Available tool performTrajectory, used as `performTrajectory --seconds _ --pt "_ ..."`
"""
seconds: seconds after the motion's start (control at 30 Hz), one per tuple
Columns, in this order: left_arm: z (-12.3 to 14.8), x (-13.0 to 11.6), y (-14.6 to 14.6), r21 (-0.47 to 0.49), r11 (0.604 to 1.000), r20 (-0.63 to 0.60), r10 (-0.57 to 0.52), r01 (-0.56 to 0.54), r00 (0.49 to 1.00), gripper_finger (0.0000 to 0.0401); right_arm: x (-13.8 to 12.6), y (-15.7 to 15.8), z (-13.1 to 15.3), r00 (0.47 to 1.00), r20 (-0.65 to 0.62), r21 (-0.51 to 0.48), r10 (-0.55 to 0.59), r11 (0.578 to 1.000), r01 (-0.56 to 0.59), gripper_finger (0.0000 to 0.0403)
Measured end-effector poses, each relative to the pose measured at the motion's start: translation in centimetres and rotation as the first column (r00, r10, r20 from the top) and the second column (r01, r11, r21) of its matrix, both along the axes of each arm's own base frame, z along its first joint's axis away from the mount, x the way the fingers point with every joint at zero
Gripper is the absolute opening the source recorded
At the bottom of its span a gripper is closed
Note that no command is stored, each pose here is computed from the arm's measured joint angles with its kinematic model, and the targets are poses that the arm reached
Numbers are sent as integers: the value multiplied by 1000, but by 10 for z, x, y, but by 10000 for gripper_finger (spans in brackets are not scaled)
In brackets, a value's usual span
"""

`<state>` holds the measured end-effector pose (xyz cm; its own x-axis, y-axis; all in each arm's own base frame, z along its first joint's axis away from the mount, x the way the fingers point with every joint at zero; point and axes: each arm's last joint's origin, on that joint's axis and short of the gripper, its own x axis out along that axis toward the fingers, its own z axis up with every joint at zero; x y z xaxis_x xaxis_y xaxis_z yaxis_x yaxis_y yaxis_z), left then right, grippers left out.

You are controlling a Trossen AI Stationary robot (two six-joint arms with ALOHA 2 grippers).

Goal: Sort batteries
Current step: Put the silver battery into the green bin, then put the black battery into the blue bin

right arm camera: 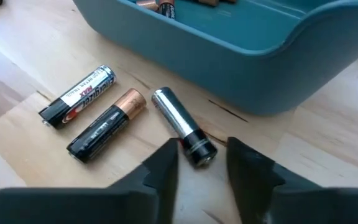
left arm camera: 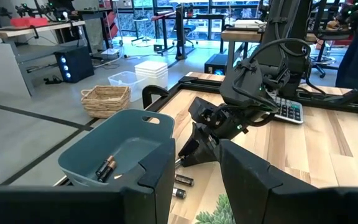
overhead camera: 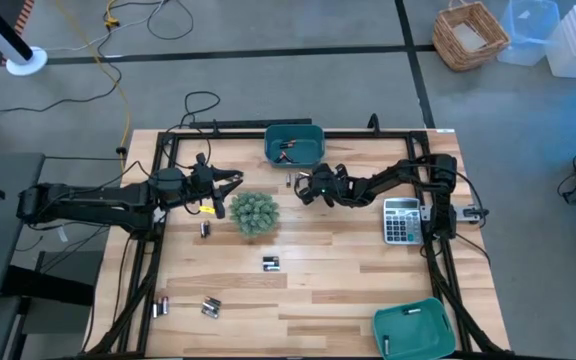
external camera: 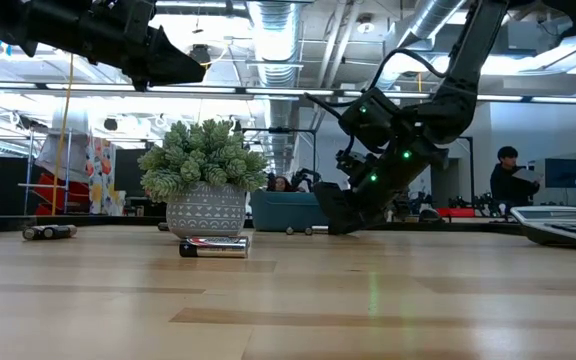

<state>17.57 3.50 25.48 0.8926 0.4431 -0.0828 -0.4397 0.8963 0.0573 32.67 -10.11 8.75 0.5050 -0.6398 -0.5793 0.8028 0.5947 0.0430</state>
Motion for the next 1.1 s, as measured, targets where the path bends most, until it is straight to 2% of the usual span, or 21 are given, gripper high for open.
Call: performTrajectory --seconds 0.23,0.43,0.8,0.93,1.1 --pt "0 0 0 0 1000 0 0 0 1000 118 0 0 0 1000 -3 2 1 1000 -1 49" --pt "0 0 0 0 1000 0 0 0 1000 118 0 1 0 1000 -3 7 7 1000 -7 5" --pt "0 0 0 0 1000 0 0 0 1000 118 1 2 0 1000 -2 7 15 1000 -15 3" --pt "0 0 0 -5 1000 3 1 -1 1000 118 2 10 6 996 -32 -14 85 996 -86 25" --pt "0 0 0 -11 1000 6 1 -1 1000 118 2 27 30 989 -20 -25 149 989 -149 72"
